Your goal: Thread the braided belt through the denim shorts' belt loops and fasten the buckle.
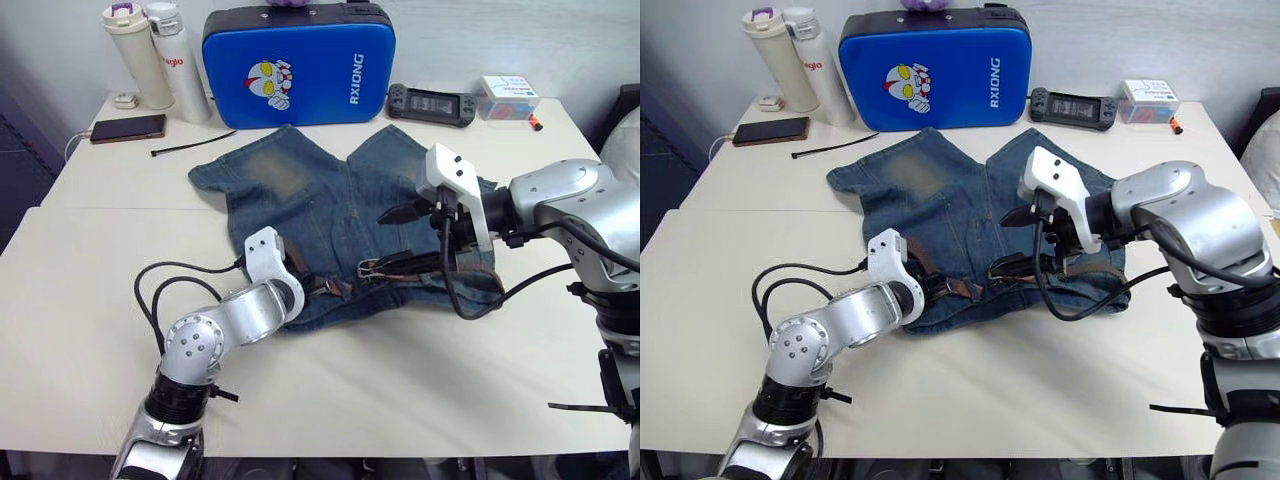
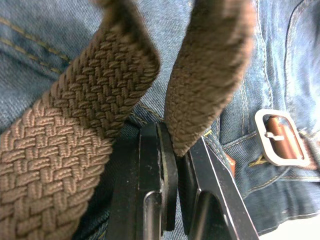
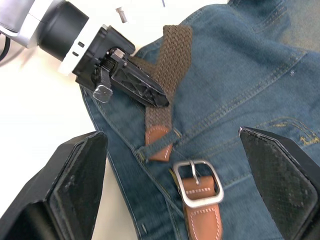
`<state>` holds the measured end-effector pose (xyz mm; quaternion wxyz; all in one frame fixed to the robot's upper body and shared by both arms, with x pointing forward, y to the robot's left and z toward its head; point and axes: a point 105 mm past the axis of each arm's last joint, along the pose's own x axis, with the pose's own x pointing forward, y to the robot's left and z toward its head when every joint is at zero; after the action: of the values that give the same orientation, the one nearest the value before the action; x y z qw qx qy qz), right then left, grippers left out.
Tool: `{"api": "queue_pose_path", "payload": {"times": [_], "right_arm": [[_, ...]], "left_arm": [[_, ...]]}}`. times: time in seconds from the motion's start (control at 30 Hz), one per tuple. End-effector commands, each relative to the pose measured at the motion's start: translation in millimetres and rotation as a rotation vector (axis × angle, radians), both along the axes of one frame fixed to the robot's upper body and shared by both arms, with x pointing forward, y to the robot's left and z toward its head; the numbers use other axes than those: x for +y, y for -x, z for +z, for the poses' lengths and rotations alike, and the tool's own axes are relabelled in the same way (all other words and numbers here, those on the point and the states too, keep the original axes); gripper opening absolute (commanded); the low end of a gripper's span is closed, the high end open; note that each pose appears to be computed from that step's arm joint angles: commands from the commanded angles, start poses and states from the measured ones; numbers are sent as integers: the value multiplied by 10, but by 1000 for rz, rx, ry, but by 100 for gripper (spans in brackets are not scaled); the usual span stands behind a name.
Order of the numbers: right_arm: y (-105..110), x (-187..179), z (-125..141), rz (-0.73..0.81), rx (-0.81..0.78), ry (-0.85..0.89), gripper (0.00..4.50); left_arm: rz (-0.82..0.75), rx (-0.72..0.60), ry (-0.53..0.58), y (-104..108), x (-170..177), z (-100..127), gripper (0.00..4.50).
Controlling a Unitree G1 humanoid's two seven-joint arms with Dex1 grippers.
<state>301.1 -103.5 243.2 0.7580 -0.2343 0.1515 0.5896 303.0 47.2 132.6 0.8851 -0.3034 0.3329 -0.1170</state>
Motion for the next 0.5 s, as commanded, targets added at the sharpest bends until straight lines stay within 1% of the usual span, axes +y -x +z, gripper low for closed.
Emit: {"api": "queue_pose_path", "payload": {"times": [0.03,0.1,0.17,0.33,0.5], "right_arm": [[39,11,111,12,-44,-15,446],[31,14,106,8,-47,-13,446],[28,17,102,5,-48,-13,446],[31,23,94,2,-46,-21,446],[44,18,77,4,-46,-20,446]], "left_arm": [[-34,66,41,38,-93,-90,0],[-19,79,91,-3,-128,-38,0],[-38,67,95,-33,-168,13,0],[-64,42,37,-47,-132,16,0],[-38,38,-2,-55,42,22,0]]}}
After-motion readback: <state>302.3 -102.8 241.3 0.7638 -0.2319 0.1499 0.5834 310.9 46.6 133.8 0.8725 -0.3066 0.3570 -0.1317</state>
